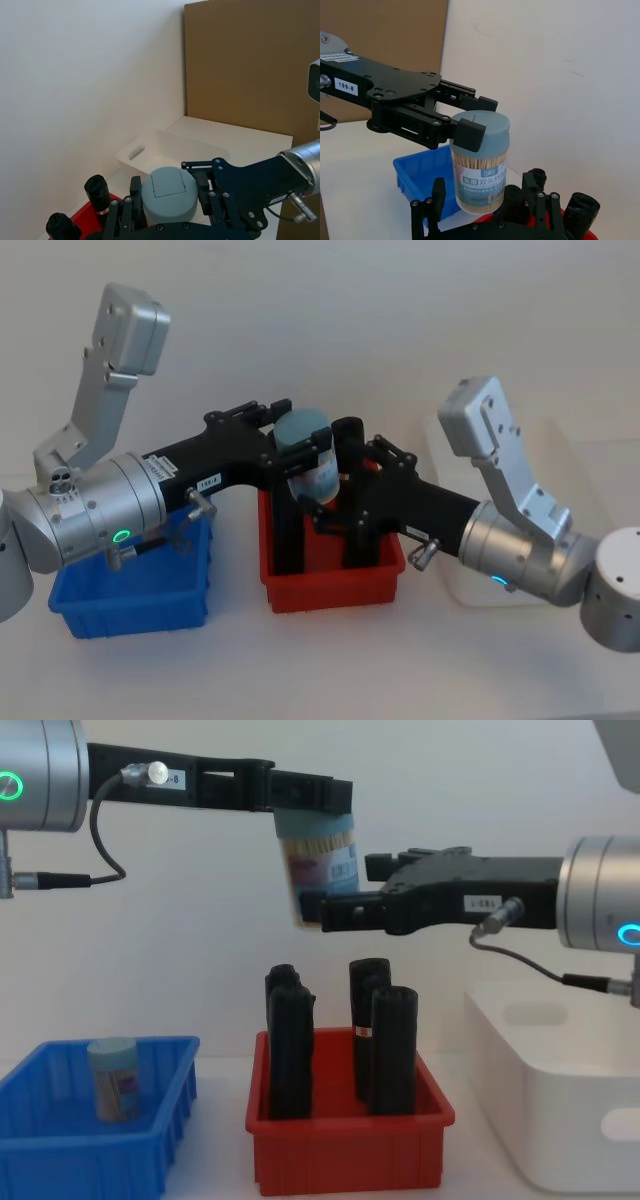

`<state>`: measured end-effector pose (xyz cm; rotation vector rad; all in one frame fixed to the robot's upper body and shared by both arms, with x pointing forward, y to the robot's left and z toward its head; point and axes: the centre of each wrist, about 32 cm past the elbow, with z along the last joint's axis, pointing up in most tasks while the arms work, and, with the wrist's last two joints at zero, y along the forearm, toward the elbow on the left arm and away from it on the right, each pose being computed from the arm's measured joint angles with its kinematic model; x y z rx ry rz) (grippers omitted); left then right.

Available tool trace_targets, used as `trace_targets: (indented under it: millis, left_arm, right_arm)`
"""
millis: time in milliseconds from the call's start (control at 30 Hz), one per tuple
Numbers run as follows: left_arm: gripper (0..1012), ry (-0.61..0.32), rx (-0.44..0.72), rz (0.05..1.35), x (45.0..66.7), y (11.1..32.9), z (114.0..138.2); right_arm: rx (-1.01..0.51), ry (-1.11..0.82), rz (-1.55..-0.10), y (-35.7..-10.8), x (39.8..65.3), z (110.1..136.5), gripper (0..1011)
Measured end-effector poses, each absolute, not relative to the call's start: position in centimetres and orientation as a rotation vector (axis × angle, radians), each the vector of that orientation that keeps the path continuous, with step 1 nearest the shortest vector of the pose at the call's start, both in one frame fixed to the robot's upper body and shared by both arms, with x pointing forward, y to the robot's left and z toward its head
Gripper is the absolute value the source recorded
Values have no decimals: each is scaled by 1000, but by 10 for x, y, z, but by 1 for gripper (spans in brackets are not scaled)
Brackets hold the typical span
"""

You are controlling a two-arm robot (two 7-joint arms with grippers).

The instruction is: Pick the cotton swabs from the blue box and place them into the white box.

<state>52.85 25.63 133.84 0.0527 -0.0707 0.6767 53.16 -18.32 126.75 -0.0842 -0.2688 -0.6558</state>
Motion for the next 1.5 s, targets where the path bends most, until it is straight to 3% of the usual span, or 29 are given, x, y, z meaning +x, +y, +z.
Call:
trace_targets:
  millis: [467, 600, 967, 1500]
  left_arm:
    - [660, -71, 53, 678, 529, 256, 1338]
    - [665, -71, 53, 678, 529, 256, 1338]
    - [997, -71, 52, 677, 529, 256, 1338]
    - [1000, -71, 53, 677, 529, 256, 1338]
  right_arm:
    - [-81, -259, -616, -173, 544, 1270, 645]
    - [-81, -257, -606, -170, 545, 1270, 637]
    - [-77, -257, -613, -170, 546, 1270, 637]
    - [-50, -252, -747, -190, 538, 1265, 637]
